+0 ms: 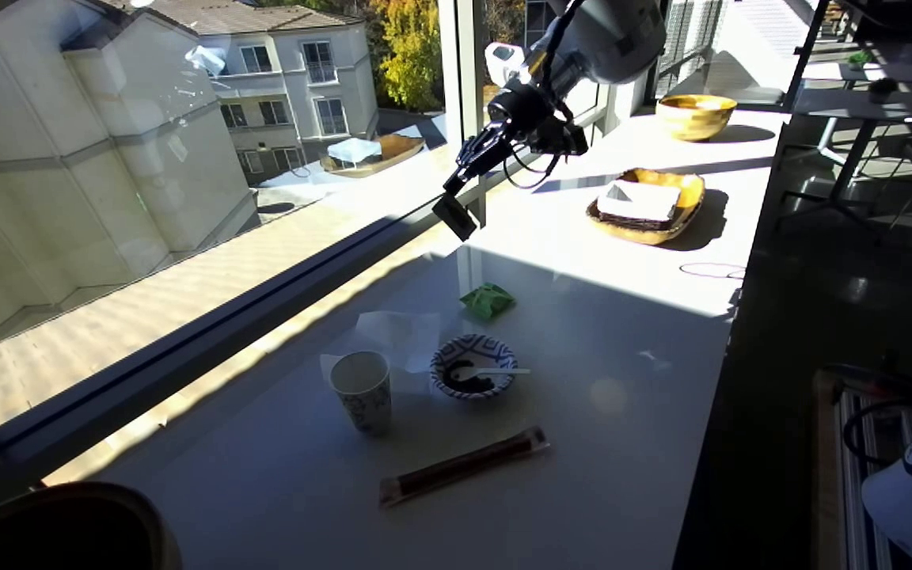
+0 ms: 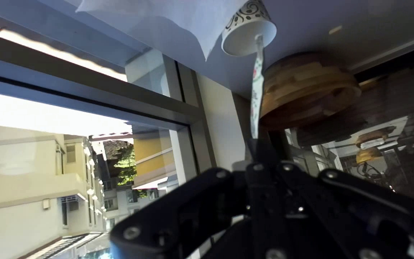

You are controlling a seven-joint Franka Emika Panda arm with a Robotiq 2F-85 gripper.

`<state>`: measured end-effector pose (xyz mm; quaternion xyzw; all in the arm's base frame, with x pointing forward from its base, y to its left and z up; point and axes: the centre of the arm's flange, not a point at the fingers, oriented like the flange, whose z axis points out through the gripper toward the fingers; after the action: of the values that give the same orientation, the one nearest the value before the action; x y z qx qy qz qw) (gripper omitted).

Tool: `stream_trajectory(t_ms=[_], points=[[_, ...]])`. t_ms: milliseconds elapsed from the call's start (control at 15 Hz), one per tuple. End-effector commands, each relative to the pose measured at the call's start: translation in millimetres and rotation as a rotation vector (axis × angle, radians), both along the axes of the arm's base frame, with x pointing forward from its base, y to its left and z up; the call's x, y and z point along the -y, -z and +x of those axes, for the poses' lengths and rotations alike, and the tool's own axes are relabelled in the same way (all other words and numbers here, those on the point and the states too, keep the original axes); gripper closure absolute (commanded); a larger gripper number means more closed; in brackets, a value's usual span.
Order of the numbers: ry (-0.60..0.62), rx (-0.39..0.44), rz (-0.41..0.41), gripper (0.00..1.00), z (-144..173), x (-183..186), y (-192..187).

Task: Move the sachet to the left

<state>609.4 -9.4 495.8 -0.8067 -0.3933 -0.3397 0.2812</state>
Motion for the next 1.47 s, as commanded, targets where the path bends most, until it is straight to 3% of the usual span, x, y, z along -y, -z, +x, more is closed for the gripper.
stream_trajectory(t_ms=[0, 600, 667, 800, 1133, 1400], points=[[-0.200, 0.034, 0.022, 1.00, 20.5, -52.7, -10.1], [-0.670, 0.002, 0.000, 1.00, 53.9, -216.8, -4.1], [-0.579, 0.017, 0.025, 1.00, 27.0, -191.2, -2.3], [-0.598, 0.013, 0.026, 0.99, 28.8, -203.6, 1.2], [-0.579, 0.009, 0.008, 1.00, 32.2, -190.5, -2.9], [-0.659, -0.036, -0.032, 1.00, 38.6, -224.7, -0.4]])
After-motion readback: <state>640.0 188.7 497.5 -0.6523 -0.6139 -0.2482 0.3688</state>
